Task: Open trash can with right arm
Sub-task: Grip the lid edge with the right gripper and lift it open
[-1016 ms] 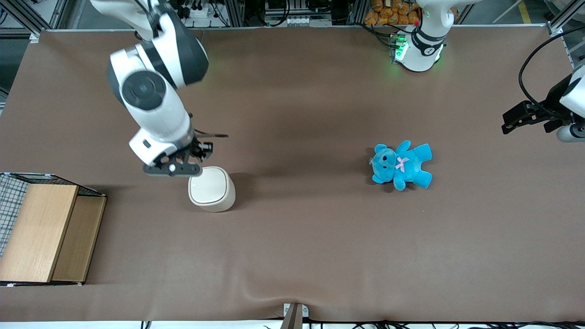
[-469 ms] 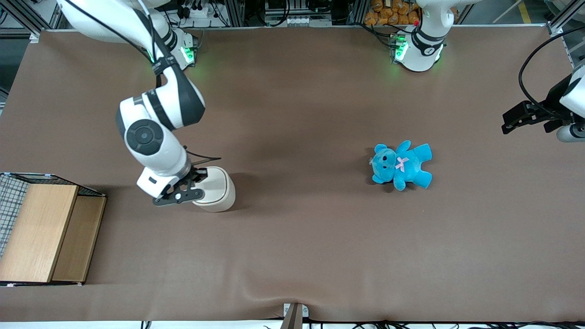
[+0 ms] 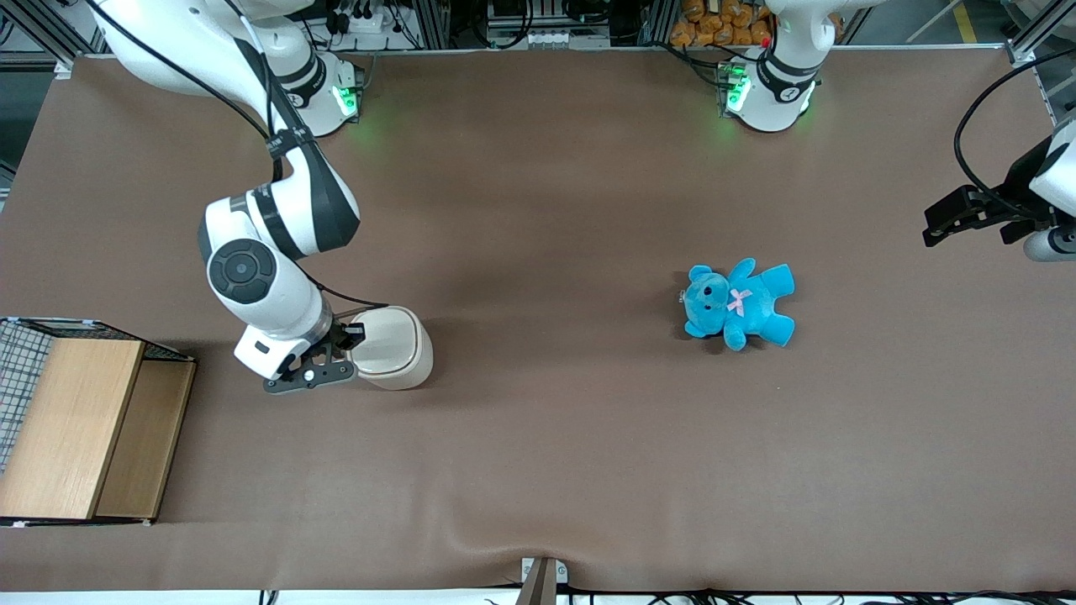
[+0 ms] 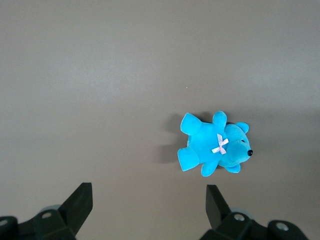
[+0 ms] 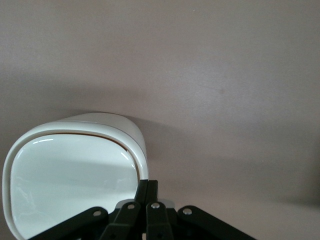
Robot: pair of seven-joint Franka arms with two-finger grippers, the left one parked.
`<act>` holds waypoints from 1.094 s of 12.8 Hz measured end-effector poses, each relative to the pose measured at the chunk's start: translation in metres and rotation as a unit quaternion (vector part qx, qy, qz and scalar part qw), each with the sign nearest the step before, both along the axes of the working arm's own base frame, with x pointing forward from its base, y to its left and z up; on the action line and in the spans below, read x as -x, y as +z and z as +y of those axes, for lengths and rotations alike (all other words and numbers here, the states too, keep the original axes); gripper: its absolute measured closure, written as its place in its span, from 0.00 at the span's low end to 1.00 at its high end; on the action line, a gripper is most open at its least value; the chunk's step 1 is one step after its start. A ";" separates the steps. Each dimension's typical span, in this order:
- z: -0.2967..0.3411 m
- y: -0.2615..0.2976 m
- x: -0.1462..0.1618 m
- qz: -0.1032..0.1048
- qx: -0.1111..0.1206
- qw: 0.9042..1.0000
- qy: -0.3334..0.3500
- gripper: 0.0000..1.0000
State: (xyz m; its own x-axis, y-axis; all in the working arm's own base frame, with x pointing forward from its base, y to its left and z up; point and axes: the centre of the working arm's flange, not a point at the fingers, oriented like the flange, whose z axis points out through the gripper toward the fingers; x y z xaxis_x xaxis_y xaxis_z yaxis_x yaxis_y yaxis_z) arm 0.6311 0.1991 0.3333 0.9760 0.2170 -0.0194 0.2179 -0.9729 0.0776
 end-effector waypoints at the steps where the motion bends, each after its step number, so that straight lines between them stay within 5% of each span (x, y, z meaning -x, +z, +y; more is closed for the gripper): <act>1: 0.001 -0.004 0.000 0.002 -0.002 1.000 -0.001 0.99; 14: 0.020 -0.016 0.011 0.013 -0.006 1.000 -0.025 0.99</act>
